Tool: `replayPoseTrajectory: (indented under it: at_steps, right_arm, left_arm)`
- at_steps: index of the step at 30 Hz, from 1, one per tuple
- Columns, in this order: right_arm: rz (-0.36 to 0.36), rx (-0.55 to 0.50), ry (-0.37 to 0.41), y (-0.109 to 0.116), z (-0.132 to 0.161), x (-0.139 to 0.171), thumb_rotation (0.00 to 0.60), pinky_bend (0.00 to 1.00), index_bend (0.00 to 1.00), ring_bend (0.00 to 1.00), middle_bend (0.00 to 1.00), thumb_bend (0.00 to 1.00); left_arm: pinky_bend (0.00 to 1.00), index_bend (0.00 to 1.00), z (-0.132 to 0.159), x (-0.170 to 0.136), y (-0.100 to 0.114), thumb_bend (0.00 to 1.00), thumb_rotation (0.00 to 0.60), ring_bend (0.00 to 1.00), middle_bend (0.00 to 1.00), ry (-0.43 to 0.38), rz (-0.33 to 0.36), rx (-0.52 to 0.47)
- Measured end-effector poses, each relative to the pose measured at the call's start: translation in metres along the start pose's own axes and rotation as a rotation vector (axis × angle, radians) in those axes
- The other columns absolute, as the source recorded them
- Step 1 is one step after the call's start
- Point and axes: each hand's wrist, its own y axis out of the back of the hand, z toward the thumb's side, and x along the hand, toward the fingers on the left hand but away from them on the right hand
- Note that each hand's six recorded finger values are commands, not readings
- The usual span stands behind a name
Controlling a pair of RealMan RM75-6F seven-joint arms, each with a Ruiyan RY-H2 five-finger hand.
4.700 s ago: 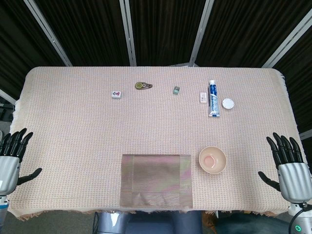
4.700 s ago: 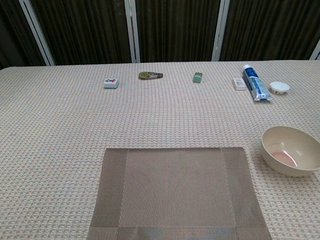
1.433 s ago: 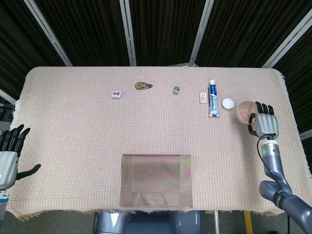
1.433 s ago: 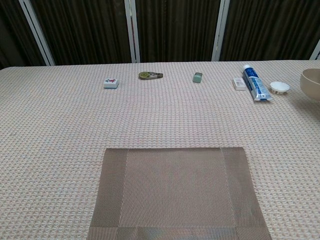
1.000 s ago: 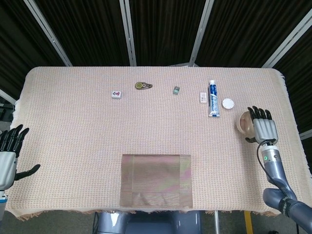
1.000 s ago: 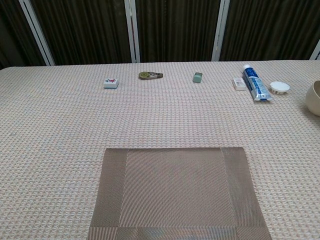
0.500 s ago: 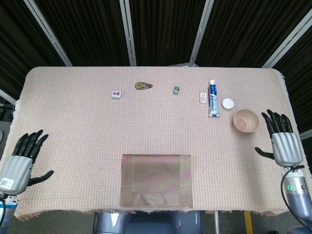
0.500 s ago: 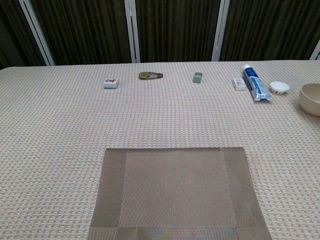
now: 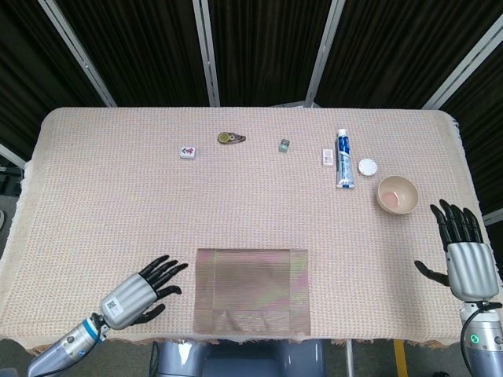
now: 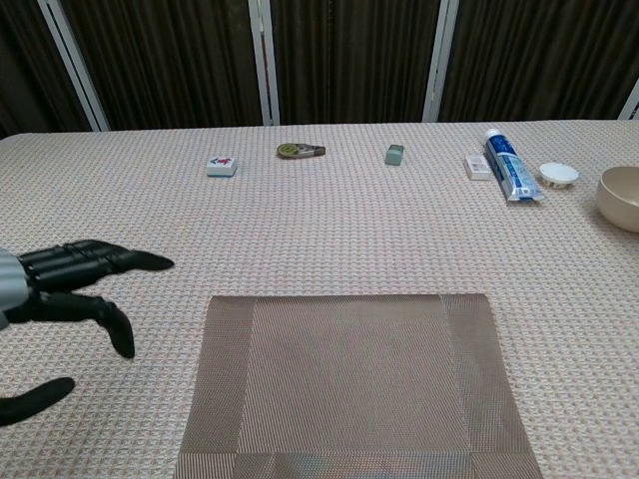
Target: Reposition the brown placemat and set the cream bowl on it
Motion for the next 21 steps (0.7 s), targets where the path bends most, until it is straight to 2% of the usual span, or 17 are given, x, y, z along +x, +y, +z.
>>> replayPoseTrajectory:
  at_steps: [4,9,13,21]
  right_arm:
    - [0.019,-0.006,-0.008,-0.004,-0.003,-0.002,0.600,0.00,0.00,0.00,0.00,0.00]
    - [0.015,-0.009,-0.003,-0.003,-0.003,-0.004,0.600,0.00,0.01,0.00,0.00,0.00]
    - [0.012,-0.014,0.003,-0.002,-0.001,-0.004,0.600,0.00,0.01,0.00,0.00,0.00]
    - [0.011,-0.018,0.003,-0.001,-0.001,-0.003,0.600,0.00,0.01,0.00,0.00,0.00]
  left_arm:
    - [0.00,0.41,0.003,0.007,-0.027,0.53,0.600,0.00,0.00,-0.079,-0.056,0.025]
    - [0.00,0.41,0.009,0.010,-0.054,0.52,0.600,0.00,0.00,-0.140,-0.097,0.042]
    - [0.00,0.41,0.012,0.008,-0.070,0.45,0.600,0.00,0.00,-0.166,-0.116,0.053]
    - [0.00,0.41,0.015,0.007,-0.084,0.32,0.600,0.00,0.00,-0.188,-0.078,0.049]
